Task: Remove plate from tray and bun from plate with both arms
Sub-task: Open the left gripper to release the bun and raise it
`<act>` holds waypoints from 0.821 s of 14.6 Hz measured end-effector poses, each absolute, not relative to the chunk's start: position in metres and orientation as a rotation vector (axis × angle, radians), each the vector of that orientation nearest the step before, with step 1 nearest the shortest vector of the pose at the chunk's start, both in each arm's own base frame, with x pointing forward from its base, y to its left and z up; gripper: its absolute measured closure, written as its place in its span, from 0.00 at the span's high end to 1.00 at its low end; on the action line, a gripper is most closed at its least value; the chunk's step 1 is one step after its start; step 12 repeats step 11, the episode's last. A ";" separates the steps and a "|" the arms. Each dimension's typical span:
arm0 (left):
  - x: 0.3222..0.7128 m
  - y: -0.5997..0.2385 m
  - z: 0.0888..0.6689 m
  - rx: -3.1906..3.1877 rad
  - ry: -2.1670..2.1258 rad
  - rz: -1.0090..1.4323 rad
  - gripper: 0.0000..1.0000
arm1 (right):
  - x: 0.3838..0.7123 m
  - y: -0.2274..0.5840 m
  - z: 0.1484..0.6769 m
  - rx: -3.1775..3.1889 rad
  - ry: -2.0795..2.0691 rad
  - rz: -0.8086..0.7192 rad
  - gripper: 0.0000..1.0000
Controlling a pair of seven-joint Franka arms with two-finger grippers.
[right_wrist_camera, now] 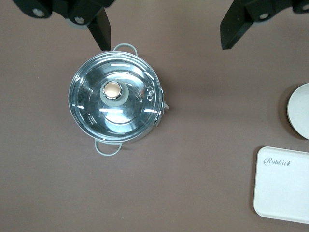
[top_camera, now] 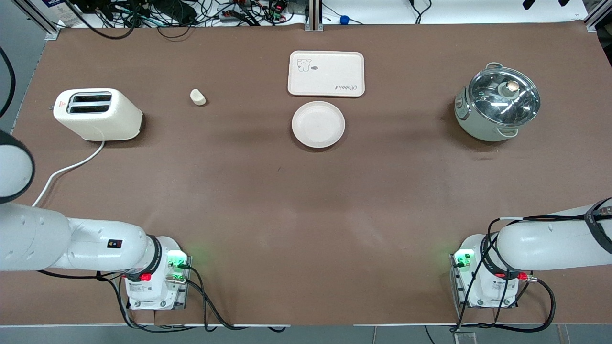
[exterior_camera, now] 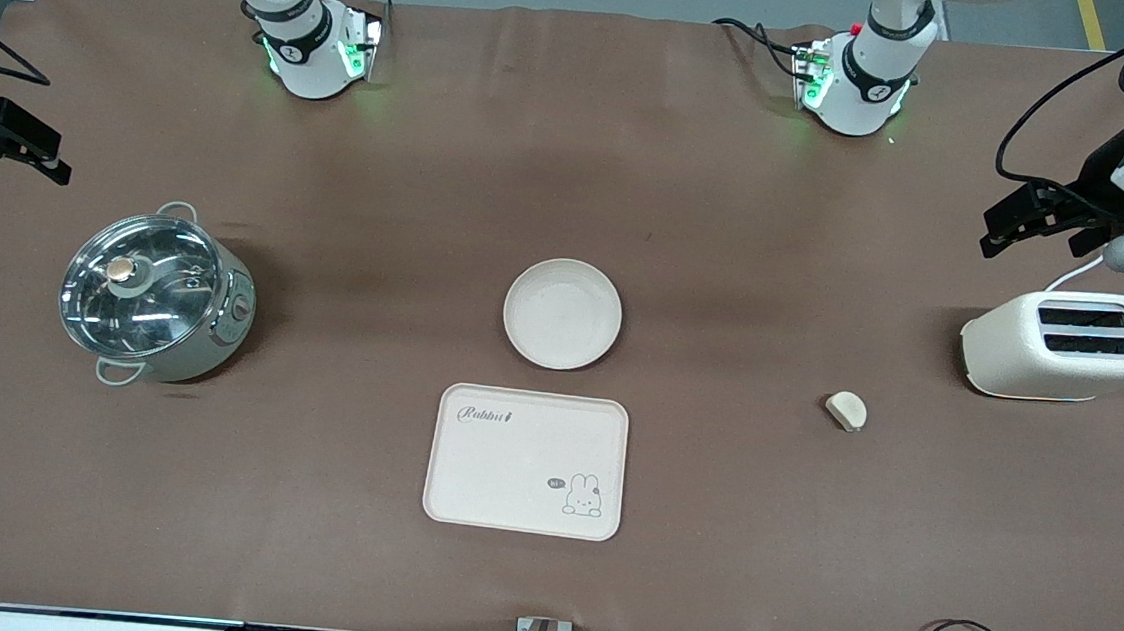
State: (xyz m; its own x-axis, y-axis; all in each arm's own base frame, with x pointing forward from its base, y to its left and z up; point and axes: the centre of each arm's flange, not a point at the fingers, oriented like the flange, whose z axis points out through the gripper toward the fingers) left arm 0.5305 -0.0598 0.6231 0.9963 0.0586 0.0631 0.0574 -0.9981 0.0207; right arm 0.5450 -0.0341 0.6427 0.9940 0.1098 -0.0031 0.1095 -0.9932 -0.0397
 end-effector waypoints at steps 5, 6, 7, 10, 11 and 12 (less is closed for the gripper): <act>0.534 -0.056 0.620 3.115 0.058 0.156 1.00 | 0.539 -0.035 0.644 -3.093 -0.168 0.053 1.00; 0.538 -0.055 0.625 3.113 0.058 0.173 1.00 | 0.537 -0.036 0.645 -3.092 -0.165 0.058 1.00; 0.541 -0.054 0.630 3.111 0.056 0.186 1.00 | 0.535 -0.037 0.647 -3.092 -0.162 0.062 1.00; 0.548 -0.053 0.636 3.112 0.054 0.177 1.00 | 0.531 -0.041 0.650 -3.090 -0.150 0.069 1.00; 0.549 -0.053 0.636 3.112 0.056 0.174 1.00 | 0.531 -0.042 0.650 -3.090 -0.148 0.072 1.00; 0.549 -0.053 0.636 3.112 0.056 0.174 1.00 | 0.531 -0.042 0.650 -3.090 -0.148 0.072 1.00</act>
